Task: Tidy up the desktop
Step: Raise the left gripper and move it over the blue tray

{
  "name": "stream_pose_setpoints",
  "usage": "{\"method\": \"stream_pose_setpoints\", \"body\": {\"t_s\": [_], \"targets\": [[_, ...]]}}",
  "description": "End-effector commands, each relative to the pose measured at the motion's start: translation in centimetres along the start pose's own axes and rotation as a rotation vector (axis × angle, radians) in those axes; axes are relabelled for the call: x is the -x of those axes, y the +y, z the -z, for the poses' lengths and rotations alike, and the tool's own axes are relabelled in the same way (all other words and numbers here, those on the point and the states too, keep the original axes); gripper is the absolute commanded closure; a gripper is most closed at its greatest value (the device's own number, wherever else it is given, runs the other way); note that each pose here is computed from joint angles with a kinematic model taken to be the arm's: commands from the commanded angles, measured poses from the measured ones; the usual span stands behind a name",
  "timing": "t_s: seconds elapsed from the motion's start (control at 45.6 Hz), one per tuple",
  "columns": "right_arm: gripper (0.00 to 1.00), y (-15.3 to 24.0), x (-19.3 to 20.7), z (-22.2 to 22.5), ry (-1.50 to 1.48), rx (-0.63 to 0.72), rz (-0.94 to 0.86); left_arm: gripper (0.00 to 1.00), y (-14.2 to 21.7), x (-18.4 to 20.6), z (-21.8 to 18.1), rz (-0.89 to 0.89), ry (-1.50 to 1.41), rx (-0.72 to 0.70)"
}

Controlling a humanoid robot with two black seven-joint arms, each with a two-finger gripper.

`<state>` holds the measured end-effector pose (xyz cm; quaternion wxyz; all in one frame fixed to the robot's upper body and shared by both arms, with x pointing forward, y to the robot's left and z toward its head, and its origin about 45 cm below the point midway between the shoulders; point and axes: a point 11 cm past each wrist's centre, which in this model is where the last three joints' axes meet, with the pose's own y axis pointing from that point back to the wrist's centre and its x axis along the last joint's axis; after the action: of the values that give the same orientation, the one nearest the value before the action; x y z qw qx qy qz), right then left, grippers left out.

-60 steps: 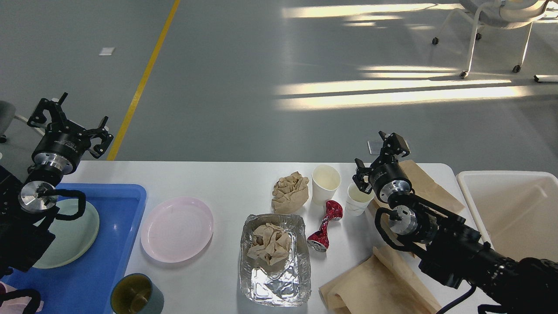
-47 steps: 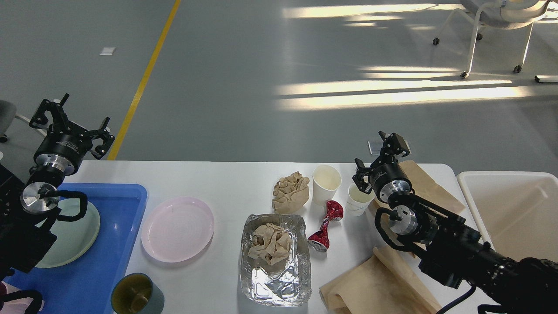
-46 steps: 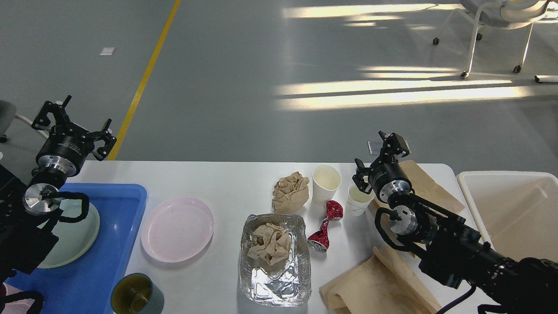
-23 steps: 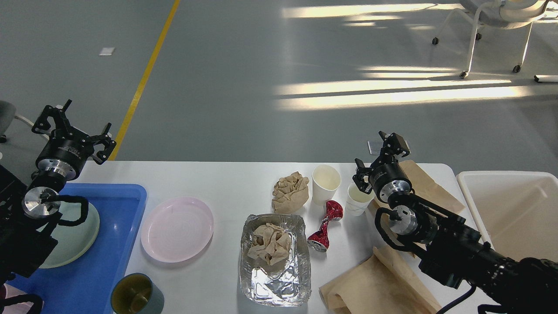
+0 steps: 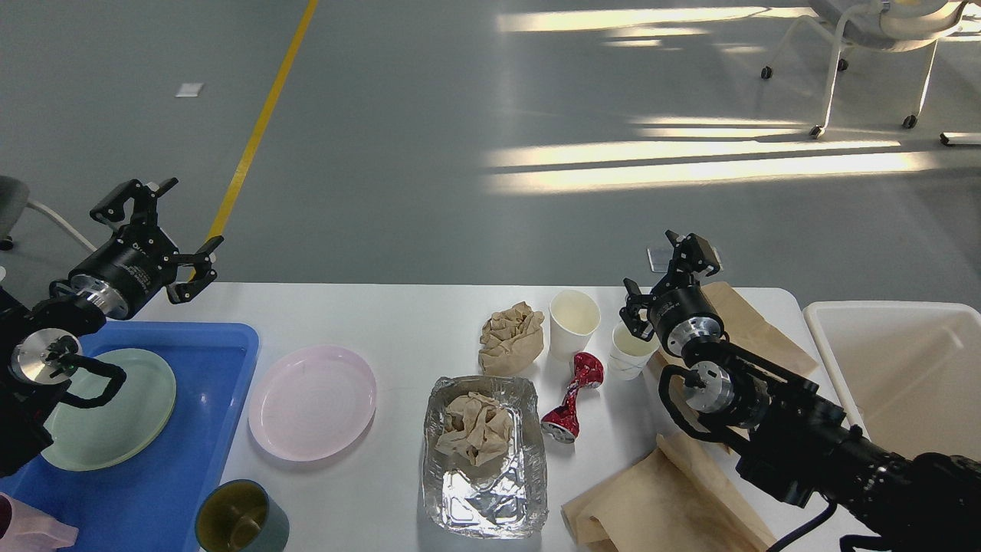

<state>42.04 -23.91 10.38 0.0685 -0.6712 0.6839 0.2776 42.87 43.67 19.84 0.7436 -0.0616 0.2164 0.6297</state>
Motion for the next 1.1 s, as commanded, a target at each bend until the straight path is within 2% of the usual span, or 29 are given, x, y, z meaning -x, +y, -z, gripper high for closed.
{"method": "stream_pose_setpoints", "body": {"t_s": [0.0, 0.285, 0.526, 0.657, 0.745, 0.833, 0.92, 1.074], "targets": [[0.00, 0.0, 0.0, 0.0, 0.000, 0.002, 0.000, 0.04, 1.5, -2.0, -1.5, -0.023, -0.191, -0.120], [0.00, 0.0, 0.0, 0.0, 0.000, 0.000, 0.000, 0.04, 3.2, -2.9, -2.6, 0.048, -0.528, -0.432], [0.00, 0.0, 0.0, 0.0, 0.000, 0.000, 0.000, 0.04, 2.5, -1.9, -5.4, 0.069, -0.755, -0.572], [0.00, 0.0, 0.0, 0.0, 0.000, 0.000, 0.000, 0.04, 1.6, 0.5, -5.9, 0.169, -0.806, -0.648], [0.00, 0.0, 0.0, 0.0, 0.000, 0.000, 0.000, 0.04, 2.7, 2.7, -5.8, 0.341, -0.799, -0.825], [0.00, 0.0, 0.0, 0.0, -0.001, -0.001, 0.000, 0.04, 2.3, 3.3, -7.1, 0.327, -0.876, -0.876], [0.00, 0.0, 0.0, 0.0, 0.000, 0.000, 0.000, 0.04, 1.3, 4.9, -7.1, 0.349, -0.951, -0.925], [0.00, 0.0, 0.0, 0.0, 0.000, 0.000, 0.000, 0.04, 1.0, 5.4, -7.1, 0.343, -1.063, -1.032]]}}
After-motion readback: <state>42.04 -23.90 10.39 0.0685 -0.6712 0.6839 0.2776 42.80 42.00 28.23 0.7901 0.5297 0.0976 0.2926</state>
